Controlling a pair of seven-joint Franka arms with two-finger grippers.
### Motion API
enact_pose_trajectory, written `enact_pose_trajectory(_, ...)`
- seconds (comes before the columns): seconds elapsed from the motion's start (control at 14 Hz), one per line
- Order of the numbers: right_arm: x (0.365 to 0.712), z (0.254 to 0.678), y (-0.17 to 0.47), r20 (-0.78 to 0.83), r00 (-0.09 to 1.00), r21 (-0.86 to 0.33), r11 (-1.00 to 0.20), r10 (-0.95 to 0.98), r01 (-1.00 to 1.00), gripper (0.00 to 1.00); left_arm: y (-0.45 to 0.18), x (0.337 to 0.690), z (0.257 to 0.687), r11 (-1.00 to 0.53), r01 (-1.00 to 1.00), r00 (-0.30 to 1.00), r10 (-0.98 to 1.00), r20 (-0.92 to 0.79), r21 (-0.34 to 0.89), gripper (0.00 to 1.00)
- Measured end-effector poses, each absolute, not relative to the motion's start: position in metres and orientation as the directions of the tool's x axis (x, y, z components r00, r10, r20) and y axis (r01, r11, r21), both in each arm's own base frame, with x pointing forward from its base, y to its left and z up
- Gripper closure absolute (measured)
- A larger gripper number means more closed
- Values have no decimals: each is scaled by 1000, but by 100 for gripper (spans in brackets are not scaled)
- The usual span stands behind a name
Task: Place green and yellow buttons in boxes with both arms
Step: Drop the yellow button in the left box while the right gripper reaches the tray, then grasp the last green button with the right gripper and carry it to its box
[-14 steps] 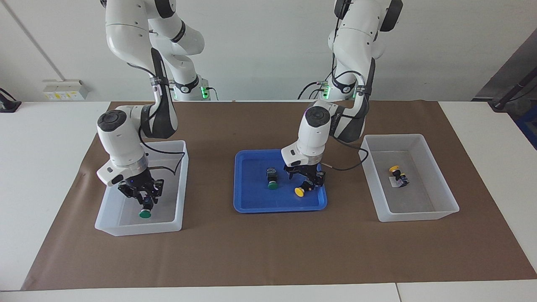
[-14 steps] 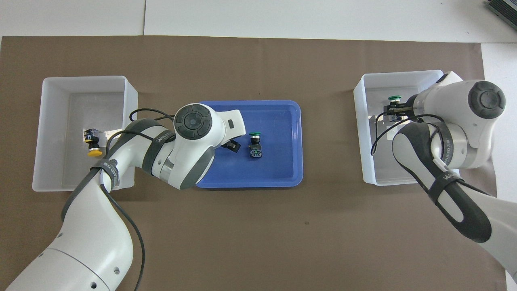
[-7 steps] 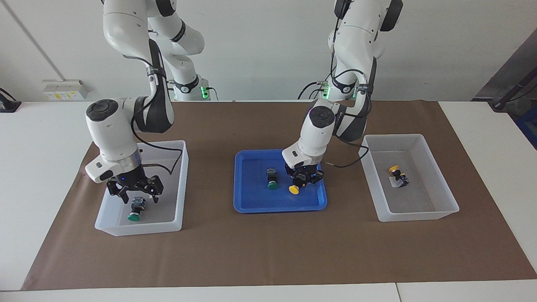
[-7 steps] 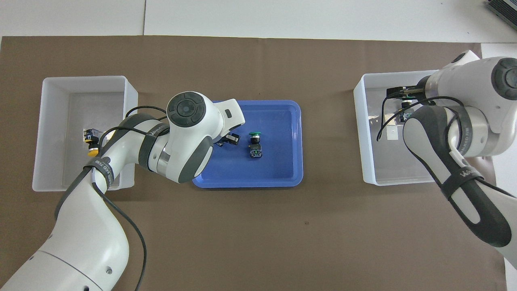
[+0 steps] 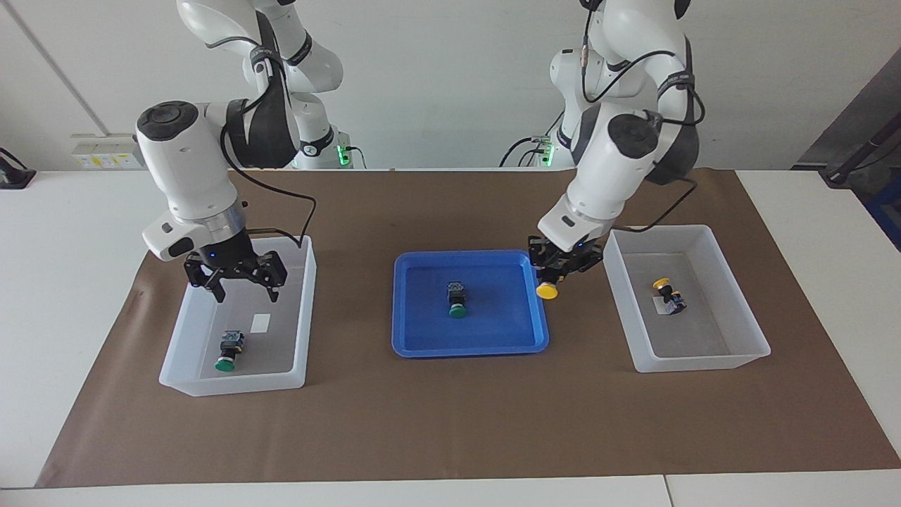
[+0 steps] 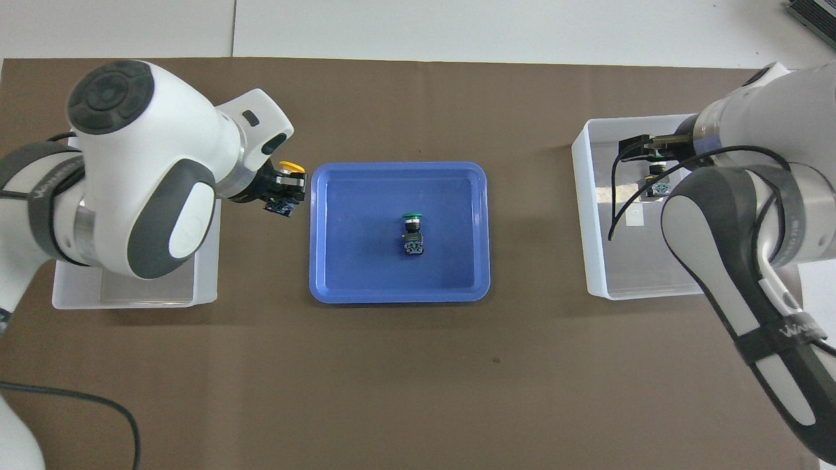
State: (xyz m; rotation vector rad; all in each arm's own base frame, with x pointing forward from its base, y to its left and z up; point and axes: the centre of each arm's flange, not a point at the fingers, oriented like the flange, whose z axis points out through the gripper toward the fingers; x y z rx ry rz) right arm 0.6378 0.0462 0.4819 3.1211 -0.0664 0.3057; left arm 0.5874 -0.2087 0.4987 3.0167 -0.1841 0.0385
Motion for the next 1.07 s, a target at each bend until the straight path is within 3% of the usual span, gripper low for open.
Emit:
enact_pose_trajectory(0.14, 636, 476, 78, 184, 980, -25, -997, -77, -74, 0, -162, 586, 524, -992, -54, 998, -51, 24, 114, 58)
enact_pose_trajectory(0.36, 628, 464, 154, 183, 979, -63, -995, -92, -82, 0, -80, 593, 519, -992, 61, 998, 61, -6, 107, 58)
enact_pose_trajectory(0.71, 599, 415, 294, 184, 979, -99, -992, -93, -75, 0, 39, 578, 449, -990, 98, 995, 97, -17, 100, 58)
enact_pose_trajectory(1.07, 579, 374, 366, 200, 979, -30, -999, -40, -34, 0, 41, 544, 363, -990, 108, 994, 109, 9, 86, 58)
